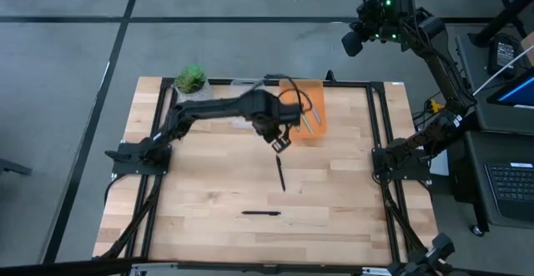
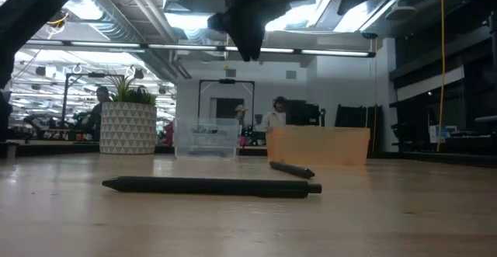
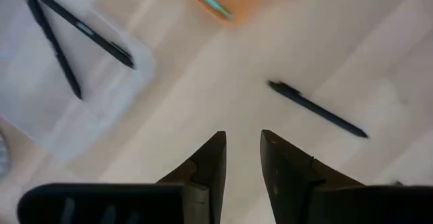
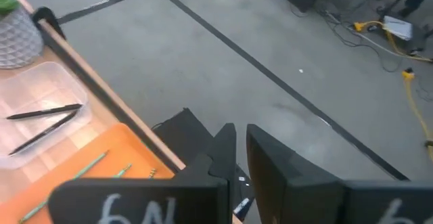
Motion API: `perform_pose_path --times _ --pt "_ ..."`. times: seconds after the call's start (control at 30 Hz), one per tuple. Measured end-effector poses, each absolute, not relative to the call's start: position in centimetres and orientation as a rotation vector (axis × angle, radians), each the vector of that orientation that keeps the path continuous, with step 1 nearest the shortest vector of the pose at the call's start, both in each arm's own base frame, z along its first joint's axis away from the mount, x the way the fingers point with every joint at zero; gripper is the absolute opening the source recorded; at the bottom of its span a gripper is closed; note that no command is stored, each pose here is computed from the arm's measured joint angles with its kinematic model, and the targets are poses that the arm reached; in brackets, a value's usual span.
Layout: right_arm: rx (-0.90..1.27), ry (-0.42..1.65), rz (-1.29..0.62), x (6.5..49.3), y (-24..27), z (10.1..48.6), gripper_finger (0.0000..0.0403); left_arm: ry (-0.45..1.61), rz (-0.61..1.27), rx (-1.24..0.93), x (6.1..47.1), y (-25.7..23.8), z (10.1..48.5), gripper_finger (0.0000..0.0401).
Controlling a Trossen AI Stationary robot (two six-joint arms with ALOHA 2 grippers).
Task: Sort pens & pencils
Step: Put the black pen into the transparent bin
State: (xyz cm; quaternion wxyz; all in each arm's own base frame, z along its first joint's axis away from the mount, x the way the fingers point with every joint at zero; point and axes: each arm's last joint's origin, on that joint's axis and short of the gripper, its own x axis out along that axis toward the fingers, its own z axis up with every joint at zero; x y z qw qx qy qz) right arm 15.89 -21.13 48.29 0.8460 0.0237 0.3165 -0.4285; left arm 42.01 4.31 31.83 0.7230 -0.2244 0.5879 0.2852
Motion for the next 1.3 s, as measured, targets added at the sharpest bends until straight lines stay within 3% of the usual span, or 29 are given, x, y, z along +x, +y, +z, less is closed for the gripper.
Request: perform_pose_path --times 0.43,0.63,0.87,1.3 --pt "0.089 0.679 -0.846 15.7 -21.0 48.0 0.0039 1.278 0.592 -0.442 42.4 -2.7 31.6 0.0085" --pt "0.129 0.693 -0.851 15.6 -20.9 47.8 0.0039 1.336 0.438 -0.407 43.4 -6.0 28.4 0.0085" --pt "0.218 0.642 -0.823 15.8 -20.8 47.8 0.0039 1.566 0.393 -0.288 41.5 -9.6 23.1 0.0085" --pt "0.361 0.585 -0.792 15.9 -20.6 47.7 0.0039 1.54 0.205 -0.137 39.7 -16.6 21.5 0.0085"
